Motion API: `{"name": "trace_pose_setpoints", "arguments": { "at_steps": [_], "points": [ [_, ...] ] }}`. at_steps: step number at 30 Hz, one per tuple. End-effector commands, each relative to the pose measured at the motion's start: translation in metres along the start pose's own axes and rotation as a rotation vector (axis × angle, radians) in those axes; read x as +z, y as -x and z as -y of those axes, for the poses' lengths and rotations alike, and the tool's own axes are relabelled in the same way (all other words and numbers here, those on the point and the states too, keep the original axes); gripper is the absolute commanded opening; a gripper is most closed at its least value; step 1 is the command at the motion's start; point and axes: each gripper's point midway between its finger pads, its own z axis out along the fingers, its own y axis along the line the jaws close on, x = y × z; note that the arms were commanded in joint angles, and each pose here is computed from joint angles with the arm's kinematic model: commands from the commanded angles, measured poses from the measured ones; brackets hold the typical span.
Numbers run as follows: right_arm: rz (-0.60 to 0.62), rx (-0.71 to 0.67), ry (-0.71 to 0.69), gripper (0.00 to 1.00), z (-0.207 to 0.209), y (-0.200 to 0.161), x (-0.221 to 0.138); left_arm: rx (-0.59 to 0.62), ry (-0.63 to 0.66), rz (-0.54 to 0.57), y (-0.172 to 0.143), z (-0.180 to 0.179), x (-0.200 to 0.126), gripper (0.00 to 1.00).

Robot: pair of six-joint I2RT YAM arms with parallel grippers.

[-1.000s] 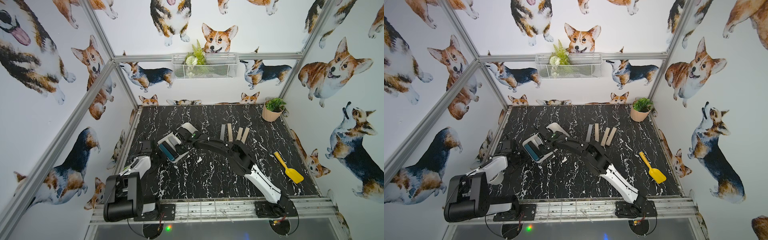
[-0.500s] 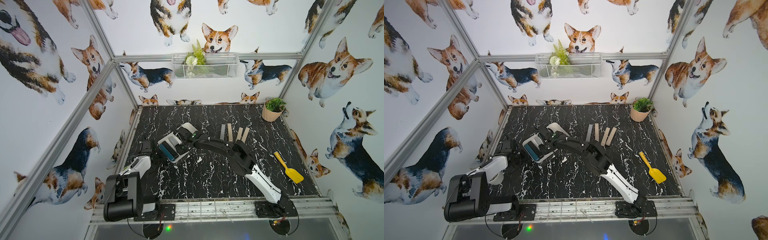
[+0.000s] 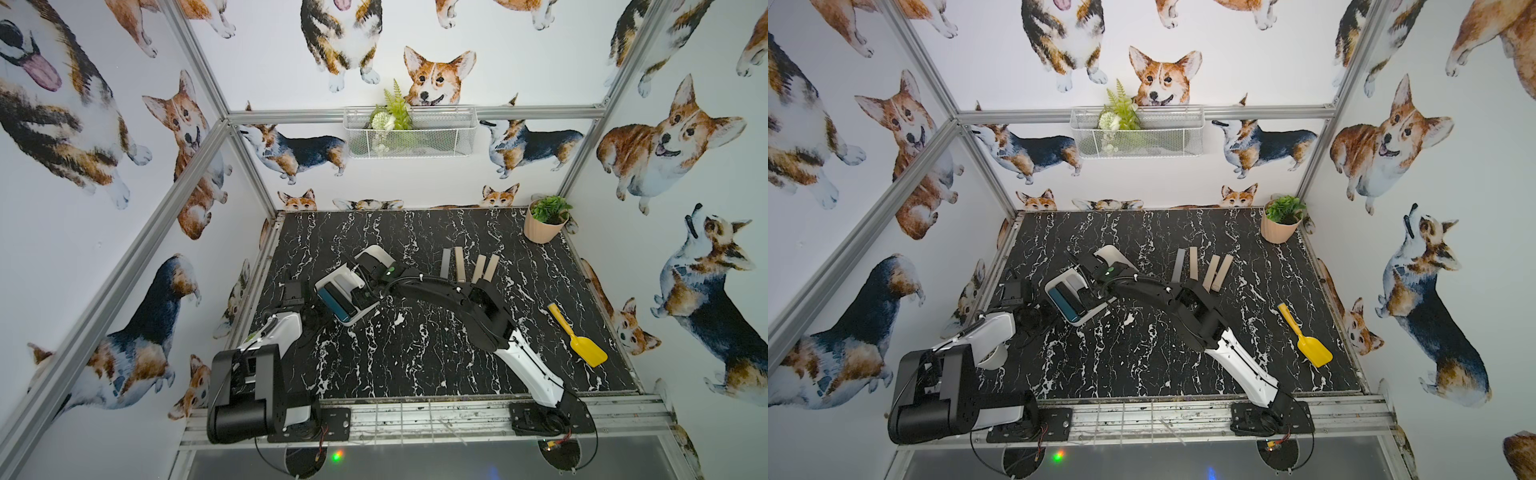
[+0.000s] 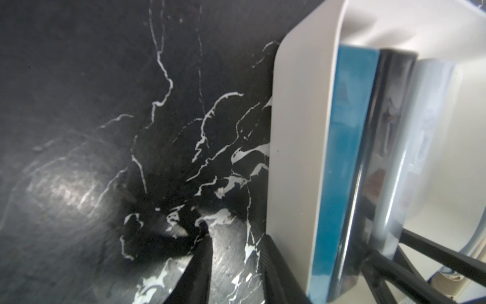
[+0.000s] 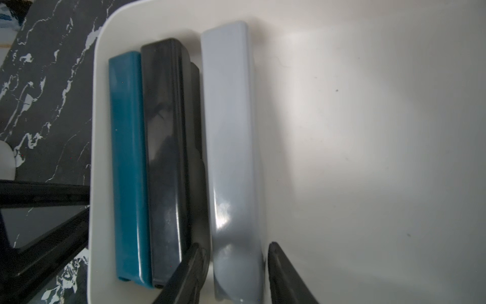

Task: Put the pruning pliers into the storage box
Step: Place the pruning pliers in the storage box.

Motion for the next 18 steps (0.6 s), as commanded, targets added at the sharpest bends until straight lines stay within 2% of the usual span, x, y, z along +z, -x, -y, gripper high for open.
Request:
{"name": "trace_pose_setpoints", "arguments": {
  "at_steps": [1, 9, 18],
  "points": [
    [0.044, -0.012, 0.04, 0.44, -0.012, 0.01, -0.008, -0.005, 0.012, -0.01, -0.003, -0.004, 0.0, 0.35],
    [0.073, -0.022, 0.048, 0.42, -0.014, 0.016, -0.017, -0.008, 0.008, -0.013, -0.004, -0.003, 0.001, 0.35],
    [0.094, -0.029, 0.015, 0.31, -0.007, 0.023, -0.019, -0.006, 0.007, -0.011, -0.003, -0.002, 0.0, 0.35]
  ]
}}
